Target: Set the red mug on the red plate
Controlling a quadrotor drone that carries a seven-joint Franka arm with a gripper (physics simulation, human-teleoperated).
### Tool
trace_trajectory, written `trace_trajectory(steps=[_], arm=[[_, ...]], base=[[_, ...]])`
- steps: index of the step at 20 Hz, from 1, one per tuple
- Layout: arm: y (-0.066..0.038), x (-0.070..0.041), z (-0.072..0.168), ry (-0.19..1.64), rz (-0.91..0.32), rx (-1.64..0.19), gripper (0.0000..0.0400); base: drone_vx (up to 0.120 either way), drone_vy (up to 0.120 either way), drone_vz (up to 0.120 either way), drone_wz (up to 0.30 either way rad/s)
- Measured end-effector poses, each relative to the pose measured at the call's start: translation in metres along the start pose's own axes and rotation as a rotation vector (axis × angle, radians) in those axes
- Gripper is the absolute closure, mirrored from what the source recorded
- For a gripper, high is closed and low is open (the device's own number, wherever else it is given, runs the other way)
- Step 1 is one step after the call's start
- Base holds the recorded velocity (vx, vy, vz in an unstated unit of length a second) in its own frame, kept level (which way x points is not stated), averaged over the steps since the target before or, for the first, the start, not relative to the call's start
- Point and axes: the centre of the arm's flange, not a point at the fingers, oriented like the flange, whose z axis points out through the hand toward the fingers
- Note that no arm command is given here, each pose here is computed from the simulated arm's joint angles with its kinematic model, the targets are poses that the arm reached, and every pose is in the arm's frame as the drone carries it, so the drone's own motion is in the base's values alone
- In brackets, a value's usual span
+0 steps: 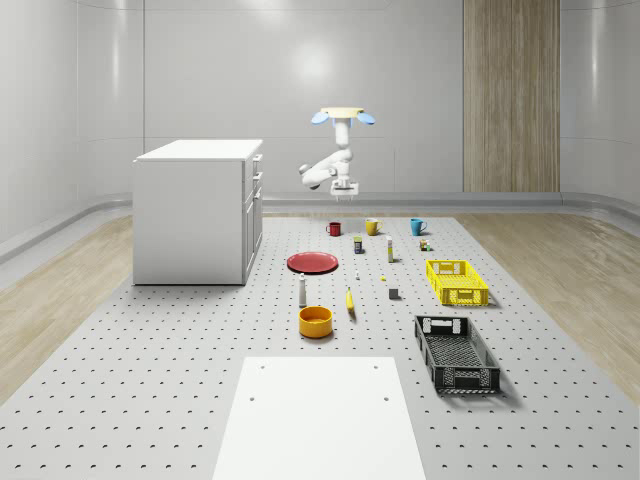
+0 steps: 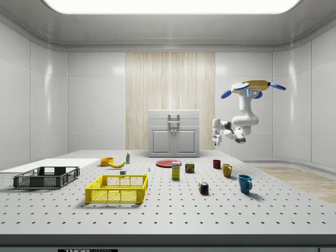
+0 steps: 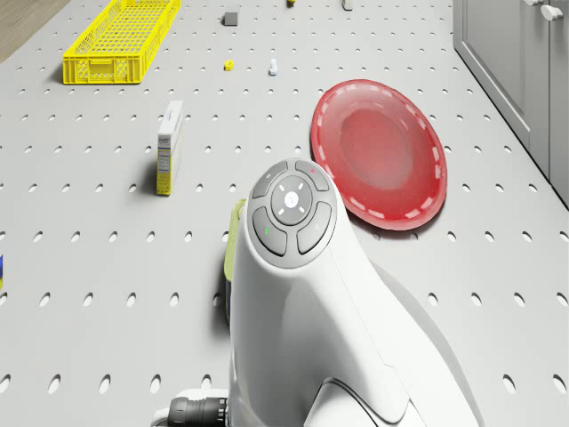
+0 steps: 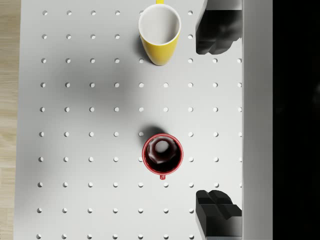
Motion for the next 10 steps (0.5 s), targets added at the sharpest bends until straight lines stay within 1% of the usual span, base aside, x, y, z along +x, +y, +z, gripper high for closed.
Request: trace_trajectory(steps=[2,3,10], arm=[[-0.0004,-0.0004,0.0000,0.004,0.000,-0.004,0.0000],[-0.0005,-0.0005,0.0000,0.006,0.000,-0.005,0.0000],[-0.0011,-0.0011,-0.0001,0.011,0.000,-0.011,0.0000]], base=[[-0.120,0.120,-0.120,0.000],[-0.080,0.120,-0.120,0.000],[0.000,0.000,-0.120,0.000]])
